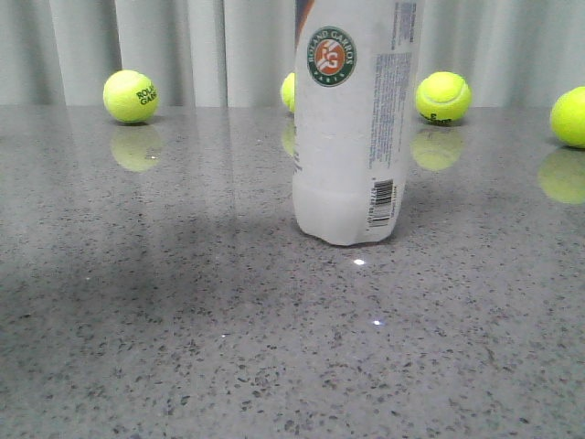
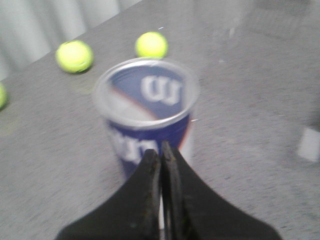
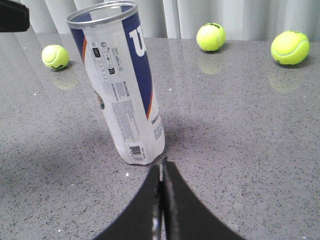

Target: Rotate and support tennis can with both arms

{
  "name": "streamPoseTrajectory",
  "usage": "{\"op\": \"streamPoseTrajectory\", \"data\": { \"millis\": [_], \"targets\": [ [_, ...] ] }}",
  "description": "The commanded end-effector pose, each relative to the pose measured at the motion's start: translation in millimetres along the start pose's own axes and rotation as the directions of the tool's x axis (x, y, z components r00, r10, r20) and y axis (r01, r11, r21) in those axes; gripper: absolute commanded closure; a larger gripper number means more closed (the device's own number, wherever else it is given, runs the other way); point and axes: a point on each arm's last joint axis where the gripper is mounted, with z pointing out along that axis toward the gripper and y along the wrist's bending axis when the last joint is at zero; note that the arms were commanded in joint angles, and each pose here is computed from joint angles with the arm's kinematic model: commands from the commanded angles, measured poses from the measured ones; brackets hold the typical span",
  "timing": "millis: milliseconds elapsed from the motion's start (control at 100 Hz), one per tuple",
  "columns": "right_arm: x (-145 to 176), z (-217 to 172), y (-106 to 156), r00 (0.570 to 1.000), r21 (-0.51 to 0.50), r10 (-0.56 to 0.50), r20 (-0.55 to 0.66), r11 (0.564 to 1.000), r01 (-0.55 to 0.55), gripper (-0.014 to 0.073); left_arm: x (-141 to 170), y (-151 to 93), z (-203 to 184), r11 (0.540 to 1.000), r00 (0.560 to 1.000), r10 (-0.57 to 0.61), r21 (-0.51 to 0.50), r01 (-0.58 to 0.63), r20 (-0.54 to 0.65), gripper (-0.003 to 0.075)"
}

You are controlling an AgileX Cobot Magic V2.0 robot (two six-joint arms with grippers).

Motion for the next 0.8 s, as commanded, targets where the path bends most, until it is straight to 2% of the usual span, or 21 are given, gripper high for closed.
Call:
{"op": "streamPoseTrajectory", "data": {
  "millis": [0,180,370,590,710,790],
  "targets": [
    [-13,-2,1,0.996,0.001,-0.002,0.085,1.000,0.002,0.0664,-9,12,-18,0.995,0.992,-0.015,-0.093,0.027,0.124,0.0739],
    [-13,-2,1,0.996,0.001,-0.002,0.085,1.000,0.002,0.0664,22,34,-31,0.971,0.991,-0.051,-0.226,0.078,0.121,0.0738],
    [-13,-2,1,0.996,0.001,-0.002,0.085,1.000,0.002,0.0664,58,49,-56,0.916,0.988,-0.044,-0.389,0.098,0.145,0.0738],
    [-13,-2,1,0.996,0.001,-0.002,0.085,1.000,0.002,0.0664,95,46,-79,0.861,0.982,-0.041,-0.492,0.128,0.183,0.0738],
    [-13,-2,1,0.996,0.001,-0.002,0.085,1.000,0.002,0.0664,114,41,-99,0.808,0.962,-0.054,-0.555,0.200,0.269,0.0739],
    [-13,-2,1,0.996,0.001,-0.002,0.085,1.000,0.002,0.0664,129,38,-108,0.772,0.959,-0.058,-0.596,0.220,0.279,0.0739]
  ]
}}
